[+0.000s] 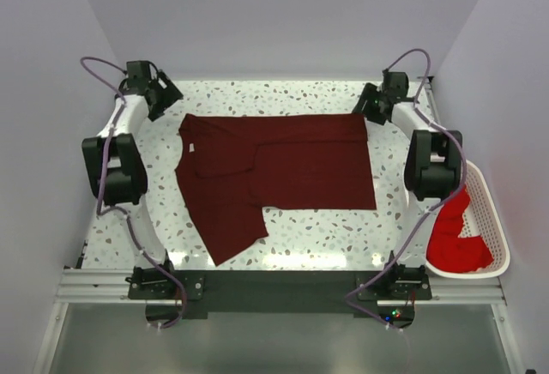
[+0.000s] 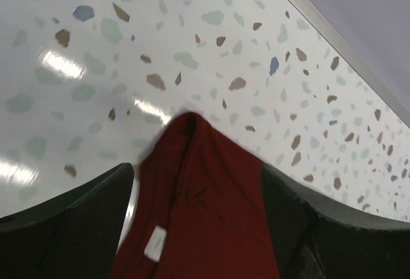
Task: Fold and stack the t-shirts
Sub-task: Fold the tshirt
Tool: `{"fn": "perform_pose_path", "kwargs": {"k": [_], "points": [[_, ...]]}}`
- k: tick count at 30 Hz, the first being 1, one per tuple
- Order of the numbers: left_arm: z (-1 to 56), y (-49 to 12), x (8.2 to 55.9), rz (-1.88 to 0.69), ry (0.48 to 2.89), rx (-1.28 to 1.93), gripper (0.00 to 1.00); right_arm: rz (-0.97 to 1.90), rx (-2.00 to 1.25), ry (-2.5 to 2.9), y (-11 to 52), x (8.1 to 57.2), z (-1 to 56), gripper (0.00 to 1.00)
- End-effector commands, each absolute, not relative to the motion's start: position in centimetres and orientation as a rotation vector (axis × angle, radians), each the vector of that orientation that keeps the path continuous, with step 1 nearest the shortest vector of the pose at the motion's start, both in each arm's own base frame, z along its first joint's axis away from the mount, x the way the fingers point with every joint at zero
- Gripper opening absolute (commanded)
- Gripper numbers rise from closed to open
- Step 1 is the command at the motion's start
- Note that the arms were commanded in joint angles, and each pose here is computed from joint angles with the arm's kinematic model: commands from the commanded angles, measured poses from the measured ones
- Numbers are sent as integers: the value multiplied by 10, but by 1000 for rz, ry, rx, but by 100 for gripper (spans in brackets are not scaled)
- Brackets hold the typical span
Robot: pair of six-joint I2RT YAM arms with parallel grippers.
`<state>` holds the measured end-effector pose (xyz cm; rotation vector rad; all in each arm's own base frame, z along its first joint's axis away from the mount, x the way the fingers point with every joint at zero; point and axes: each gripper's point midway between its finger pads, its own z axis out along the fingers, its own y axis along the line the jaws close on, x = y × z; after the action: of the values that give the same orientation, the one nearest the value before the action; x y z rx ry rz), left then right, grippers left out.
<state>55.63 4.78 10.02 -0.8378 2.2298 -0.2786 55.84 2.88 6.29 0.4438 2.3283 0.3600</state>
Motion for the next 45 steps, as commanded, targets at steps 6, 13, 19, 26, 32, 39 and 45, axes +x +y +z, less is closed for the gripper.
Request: {"fn": "perform_pose_path", "kwargs": {"k": [6, 13, 19, 26, 32, 39, 45], "points": [[153, 41, 413, -125, 2289, -790, 85, 167, 247, 2328, 51, 458, 140, 67], [110, -4, 308, -121, 2503, -650, 76, 151, 137, 2417, 92, 361, 122, 67], [62, -27, 259, -80, 2644, -628, 67, 186, 85, 2468, 103, 310, 111, 66], [36, -21, 241, -21, 2687, -644, 56, 181, 56, 2498, 98, 286, 97, 66], [25, -18, 246, 3, 2672, -642, 54, 157, 67, 2491, 94, 284, 95, 66], [12, -23, 240, -23, 2718, -633, 38, 76, 100, 2499, 81, 280, 94, 66], [7, -31, 237, -56, 2748, -600, 39, 1, 141, 2506, 69, 273, 96, 66]]}}
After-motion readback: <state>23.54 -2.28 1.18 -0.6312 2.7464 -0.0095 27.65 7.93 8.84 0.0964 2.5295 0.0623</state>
